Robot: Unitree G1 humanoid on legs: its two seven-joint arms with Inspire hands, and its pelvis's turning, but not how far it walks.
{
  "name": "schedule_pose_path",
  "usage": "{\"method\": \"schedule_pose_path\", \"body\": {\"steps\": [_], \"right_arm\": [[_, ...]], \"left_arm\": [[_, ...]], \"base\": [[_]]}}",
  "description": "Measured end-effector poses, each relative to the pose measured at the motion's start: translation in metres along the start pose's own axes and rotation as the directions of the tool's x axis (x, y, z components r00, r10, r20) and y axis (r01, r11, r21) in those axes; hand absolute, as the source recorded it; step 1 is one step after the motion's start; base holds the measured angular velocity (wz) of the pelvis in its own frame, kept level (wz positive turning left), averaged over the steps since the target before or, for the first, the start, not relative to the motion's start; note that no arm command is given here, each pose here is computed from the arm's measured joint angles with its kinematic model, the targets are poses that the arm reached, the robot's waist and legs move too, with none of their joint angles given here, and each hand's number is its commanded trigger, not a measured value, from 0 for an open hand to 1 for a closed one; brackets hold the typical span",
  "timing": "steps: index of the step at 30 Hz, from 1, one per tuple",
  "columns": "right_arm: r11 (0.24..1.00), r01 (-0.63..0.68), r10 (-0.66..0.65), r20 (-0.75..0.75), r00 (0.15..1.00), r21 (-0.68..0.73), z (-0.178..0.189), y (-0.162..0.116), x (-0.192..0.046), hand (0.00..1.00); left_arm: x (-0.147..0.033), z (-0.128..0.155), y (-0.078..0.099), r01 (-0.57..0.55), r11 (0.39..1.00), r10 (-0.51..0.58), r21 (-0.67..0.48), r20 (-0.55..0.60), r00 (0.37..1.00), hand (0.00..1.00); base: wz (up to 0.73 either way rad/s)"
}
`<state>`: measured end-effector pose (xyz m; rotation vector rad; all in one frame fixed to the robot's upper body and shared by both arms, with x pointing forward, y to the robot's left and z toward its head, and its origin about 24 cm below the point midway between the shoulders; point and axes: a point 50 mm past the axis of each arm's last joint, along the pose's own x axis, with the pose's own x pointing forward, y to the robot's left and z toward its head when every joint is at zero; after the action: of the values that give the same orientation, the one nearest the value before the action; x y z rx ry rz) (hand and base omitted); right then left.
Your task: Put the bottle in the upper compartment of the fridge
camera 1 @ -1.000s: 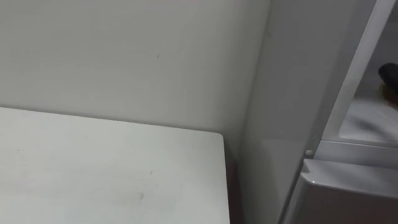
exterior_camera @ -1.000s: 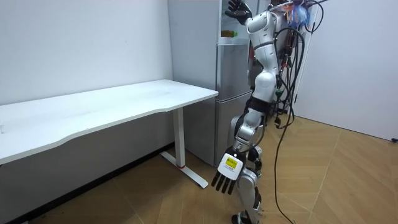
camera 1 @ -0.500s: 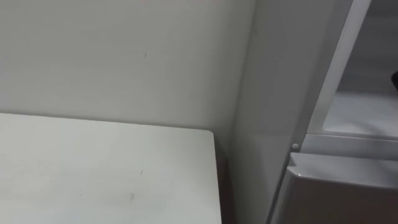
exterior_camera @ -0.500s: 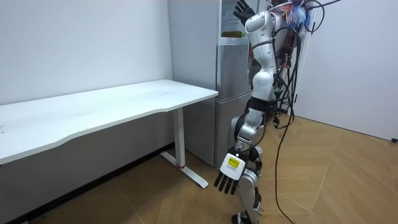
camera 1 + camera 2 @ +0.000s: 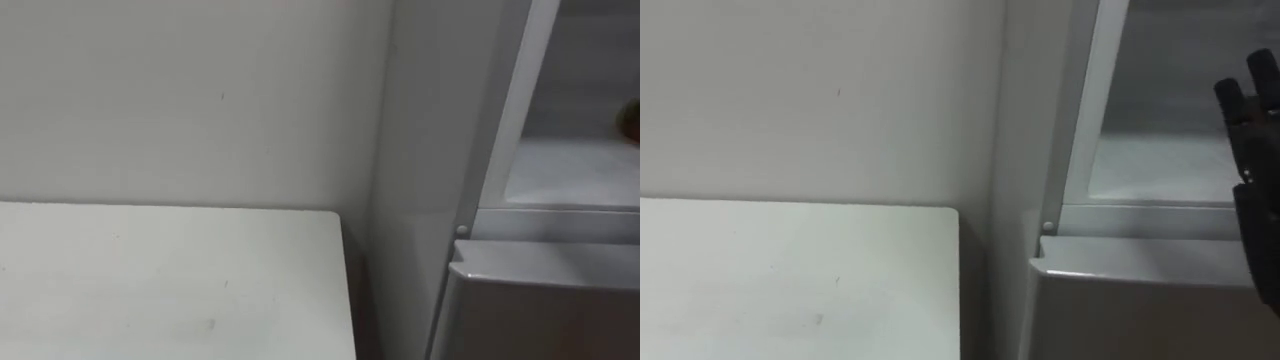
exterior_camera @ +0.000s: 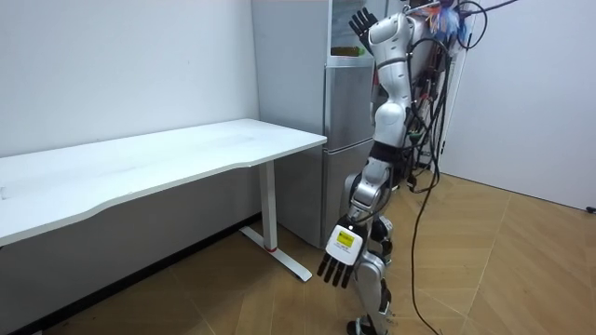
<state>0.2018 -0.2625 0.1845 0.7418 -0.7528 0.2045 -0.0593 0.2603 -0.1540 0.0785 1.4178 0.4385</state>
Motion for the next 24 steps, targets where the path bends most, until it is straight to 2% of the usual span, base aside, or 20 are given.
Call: {"method": "schedule_pose_path", "body": {"steps": [4, 12, 16, 19, 21, 24], "right_arm": [[1.000, -0.009, 0.009, -0.015, 1.000, 0.009, -0.004, -0.006, -0.009, 0.00], [0.969, 0.243, -0.234, -0.141, 0.962, 0.052, -0.017, -0.048, -0.068, 0.00], [0.957, 0.273, -0.259, -0.134, 0.956, 0.100, -0.016, -0.058, -0.079, 0.00], [0.929, 0.354, -0.340, -0.127, 0.932, 0.108, -0.014, -0.073, -0.096, 0.00], [0.880, 0.469, -0.455, -0.151, 0.878, 0.074, -0.013, -0.091, -0.124, 0.00], [0.811, 0.581, -0.564, -0.174, 0.807, 0.066, -0.016, -0.105, -0.151, 0.00]], "left_arm": [[0.000, -0.003, -0.006, 0.009, 1.000, -0.009, -0.004, -0.023, 1.000, 0.00], [0.001, 0.001, -0.009, 0.017, 1.000, -0.017, -0.009, -0.014, 1.000, 0.00], [0.001, 0.002, -0.008, 0.012, 1.000, -0.012, -0.026, -0.010, 1.000, 0.00], [0.001, 0.002, -0.009, 0.013, 0.999, -0.013, -0.030, -0.008, 1.000, 0.00], [0.001, 0.002, -0.008, 0.010, 0.999, -0.010, -0.031, -0.010, 1.000, 0.00], [0.001, 0.001, -0.007, 0.008, 0.998, -0.009, -0.056, -0.013, 1.000, 0.00]], "base": [[-0.01], [-0.02], [-0.05], [-0.06], [-0.13], [-0.17]]}}
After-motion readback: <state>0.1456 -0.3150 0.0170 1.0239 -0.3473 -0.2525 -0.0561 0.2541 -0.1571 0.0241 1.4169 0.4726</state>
